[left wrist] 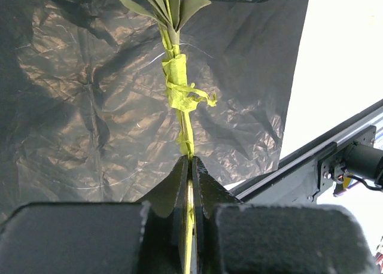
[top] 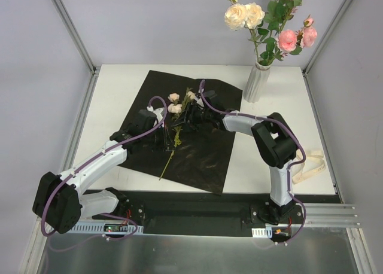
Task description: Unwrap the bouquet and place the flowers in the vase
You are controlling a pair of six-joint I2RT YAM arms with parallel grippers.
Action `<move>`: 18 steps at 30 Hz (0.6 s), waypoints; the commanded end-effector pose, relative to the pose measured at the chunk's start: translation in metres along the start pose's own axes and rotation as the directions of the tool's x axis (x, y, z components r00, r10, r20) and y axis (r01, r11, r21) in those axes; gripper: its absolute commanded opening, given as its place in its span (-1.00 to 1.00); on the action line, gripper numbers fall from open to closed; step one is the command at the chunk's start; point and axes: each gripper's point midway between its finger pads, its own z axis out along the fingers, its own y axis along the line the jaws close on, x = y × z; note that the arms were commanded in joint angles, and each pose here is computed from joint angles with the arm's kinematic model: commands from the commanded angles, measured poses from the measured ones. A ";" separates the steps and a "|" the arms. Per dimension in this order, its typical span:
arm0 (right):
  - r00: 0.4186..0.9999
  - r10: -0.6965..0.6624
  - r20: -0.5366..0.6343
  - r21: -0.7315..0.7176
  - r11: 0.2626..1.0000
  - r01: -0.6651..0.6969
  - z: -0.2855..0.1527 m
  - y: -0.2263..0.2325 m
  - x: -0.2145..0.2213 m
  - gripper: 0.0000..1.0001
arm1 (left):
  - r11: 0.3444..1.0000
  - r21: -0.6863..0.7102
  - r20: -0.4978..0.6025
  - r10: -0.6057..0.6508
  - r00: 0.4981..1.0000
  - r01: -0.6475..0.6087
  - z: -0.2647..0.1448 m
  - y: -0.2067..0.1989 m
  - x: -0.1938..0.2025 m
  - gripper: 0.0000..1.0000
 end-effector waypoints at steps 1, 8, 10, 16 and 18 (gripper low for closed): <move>0.997 -0.071 0.036 0.083 0.994 0.068 -0.013 -0.010 -0.005 0.03 | 0.999 0.053 0.009 0.000 1.000 -0.001 -0.004 -0.011 -0.001 -1.00; 0.994 -0.100 0.036 0.074 0.993 0.097 -0.012 -0.002 -0.009 -0.25 | 0.998 0.063 -0.006 -0.012 1.000 0.012 -0.004 -0.012 0.002 -1.00; 0.993 -0.111 0.042 0.063 0.992 0.108 -0.013 0.004 -0.012 -0.40 | 0.998 0.068 -0.010 -0.014 1.000 0.015 -0.004 -0.013 0.003 -1.00; 0.977 -0.210 0.046 -0.032 0.977 0.211 -0.021 0.041 -0.016 -0.99 | 0.997 0.070 -0.013 -0.015 1.000 0.016 -0.006 -0.009 0.010 -1.00; 0.958 -0.277 0.079 -0.048 0.958 0.282 -0.034 0.058 -0.017 -0.98 | 0.998 0.061 0.000 -0.021 1.000 0.021 -0.008 -0.007 0.011 -1.00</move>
